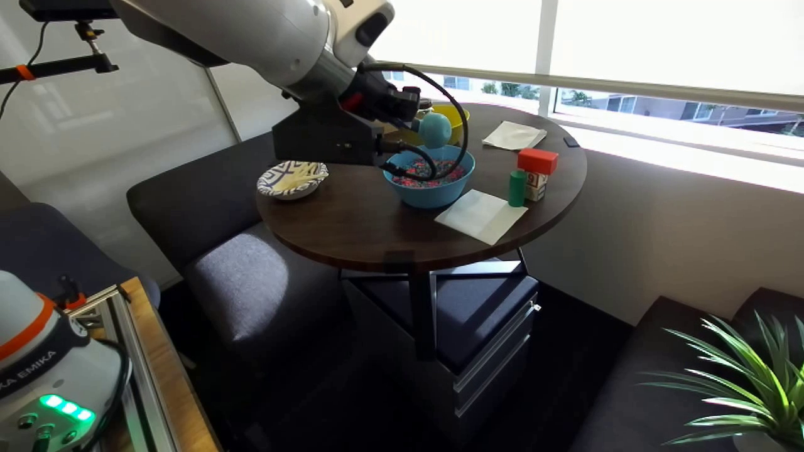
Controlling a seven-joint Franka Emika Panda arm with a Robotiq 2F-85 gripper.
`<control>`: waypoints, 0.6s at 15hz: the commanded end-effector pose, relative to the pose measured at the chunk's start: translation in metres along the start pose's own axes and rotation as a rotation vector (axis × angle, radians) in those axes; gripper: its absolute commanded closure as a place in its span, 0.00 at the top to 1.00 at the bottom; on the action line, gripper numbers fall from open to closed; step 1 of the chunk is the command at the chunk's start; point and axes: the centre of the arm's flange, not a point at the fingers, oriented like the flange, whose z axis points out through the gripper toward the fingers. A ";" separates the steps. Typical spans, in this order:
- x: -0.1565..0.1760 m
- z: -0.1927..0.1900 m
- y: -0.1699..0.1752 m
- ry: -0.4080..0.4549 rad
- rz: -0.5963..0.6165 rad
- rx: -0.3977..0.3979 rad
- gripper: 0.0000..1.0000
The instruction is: Use the blue measuring cup to place some cereal from the blue bowl into the coffee cup.
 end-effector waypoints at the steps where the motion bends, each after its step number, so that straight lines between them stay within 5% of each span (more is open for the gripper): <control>1: 0.002 -0.001 -0.003 0.007 -0.010 0.000 0.09; 9: -0.008 0.030 -0.006 -0.095 -0.069 -0.057 0.02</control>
